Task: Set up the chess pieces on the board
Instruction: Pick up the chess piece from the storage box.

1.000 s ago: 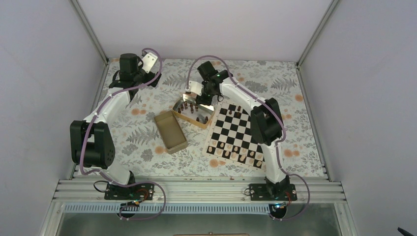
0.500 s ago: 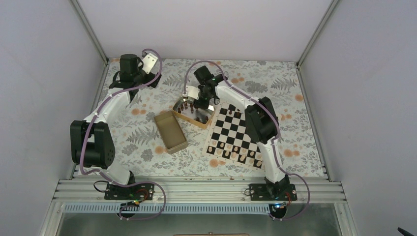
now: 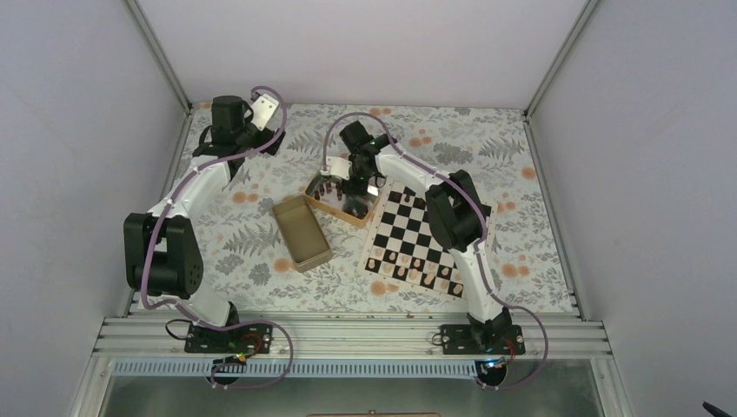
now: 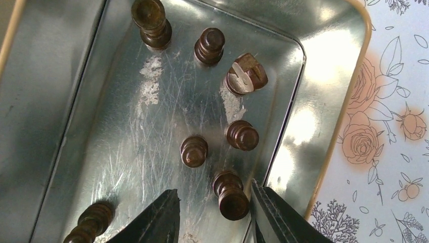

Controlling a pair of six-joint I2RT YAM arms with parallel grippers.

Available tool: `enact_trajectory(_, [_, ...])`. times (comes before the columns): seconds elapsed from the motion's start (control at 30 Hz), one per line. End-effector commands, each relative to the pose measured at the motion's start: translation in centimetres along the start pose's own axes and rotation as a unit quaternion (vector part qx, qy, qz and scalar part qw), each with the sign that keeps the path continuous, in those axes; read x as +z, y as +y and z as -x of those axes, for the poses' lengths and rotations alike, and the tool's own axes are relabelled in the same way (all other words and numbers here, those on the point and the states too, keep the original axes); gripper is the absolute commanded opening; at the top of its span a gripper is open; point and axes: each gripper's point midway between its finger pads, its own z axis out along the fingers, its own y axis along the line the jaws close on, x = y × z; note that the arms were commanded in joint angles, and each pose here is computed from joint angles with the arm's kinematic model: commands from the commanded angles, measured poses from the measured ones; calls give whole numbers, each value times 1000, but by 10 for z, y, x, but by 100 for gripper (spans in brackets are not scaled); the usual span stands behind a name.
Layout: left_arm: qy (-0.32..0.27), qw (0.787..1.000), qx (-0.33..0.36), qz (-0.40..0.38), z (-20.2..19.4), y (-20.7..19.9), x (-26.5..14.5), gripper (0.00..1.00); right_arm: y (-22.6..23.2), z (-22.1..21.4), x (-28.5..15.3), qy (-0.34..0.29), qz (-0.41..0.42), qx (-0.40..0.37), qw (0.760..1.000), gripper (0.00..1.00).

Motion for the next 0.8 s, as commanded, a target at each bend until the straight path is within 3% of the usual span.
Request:
enact_trajectory(0.0, [-19, 1000, 7, 7, 10, 3, -8, 100, 0, 5, 3, 3, -9, -7, 1000, 39])
enact_trajectory(0.77, [-18, 1000, 6, 3, 8, 1, -6, 100, -2, 0, 13, 33, -31, -20, 999, 40])
